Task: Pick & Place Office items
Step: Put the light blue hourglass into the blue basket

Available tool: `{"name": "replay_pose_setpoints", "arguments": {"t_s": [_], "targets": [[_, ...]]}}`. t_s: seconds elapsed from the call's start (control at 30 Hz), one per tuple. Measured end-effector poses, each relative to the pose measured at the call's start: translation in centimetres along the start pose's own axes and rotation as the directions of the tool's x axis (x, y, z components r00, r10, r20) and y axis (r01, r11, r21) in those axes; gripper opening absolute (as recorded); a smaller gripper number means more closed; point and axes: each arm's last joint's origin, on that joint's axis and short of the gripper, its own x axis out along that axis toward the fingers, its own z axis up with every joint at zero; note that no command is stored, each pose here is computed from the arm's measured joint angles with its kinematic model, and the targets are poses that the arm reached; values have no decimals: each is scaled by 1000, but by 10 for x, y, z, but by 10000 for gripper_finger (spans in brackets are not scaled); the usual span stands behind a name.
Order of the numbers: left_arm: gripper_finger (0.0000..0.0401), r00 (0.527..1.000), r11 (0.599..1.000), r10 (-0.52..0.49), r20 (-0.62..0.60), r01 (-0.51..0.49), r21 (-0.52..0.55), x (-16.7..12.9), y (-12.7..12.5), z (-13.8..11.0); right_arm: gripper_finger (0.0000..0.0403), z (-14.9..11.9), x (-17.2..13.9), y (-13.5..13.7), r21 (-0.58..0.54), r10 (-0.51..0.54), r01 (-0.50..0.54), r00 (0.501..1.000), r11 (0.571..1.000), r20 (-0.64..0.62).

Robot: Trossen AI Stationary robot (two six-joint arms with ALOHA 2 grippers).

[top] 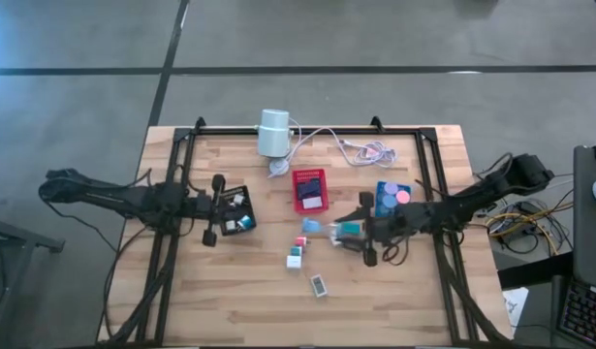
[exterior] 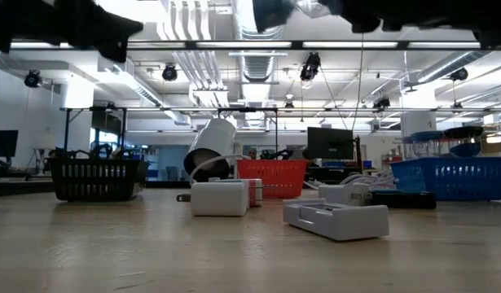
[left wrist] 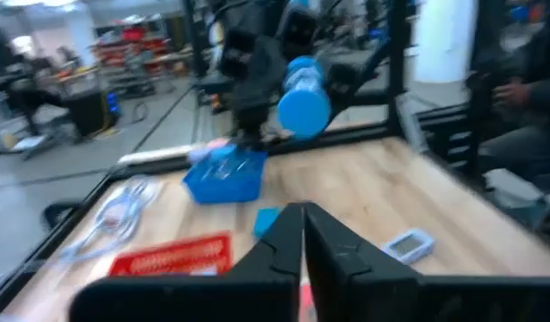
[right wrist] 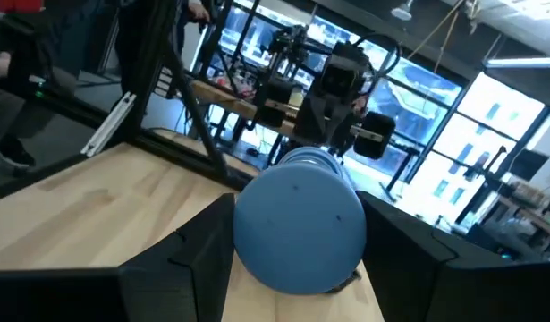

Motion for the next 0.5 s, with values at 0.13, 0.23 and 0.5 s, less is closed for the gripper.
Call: {"name": "replay_pose_setpoints", "arguments": {"t_s": [0.13, 0.23, 0.5], "targets": [[7, 999, 999, 35, 29, -34, -37, -2, 0, -17, 196, -3, -15, -3, 16, -27, 26, 998, 1000, 62], [3, 998, 998, 46, 36, -44, -48, -3, -2, -32, 196, -4, -24, -4, 19, -25, 23, 992, 1000, 121], [1, 993, 985, 115, 0, -114, -127, -9, -2, -54, 199, 1, -35, -6, 58, 61, -76, 972, 995, 227]]}}
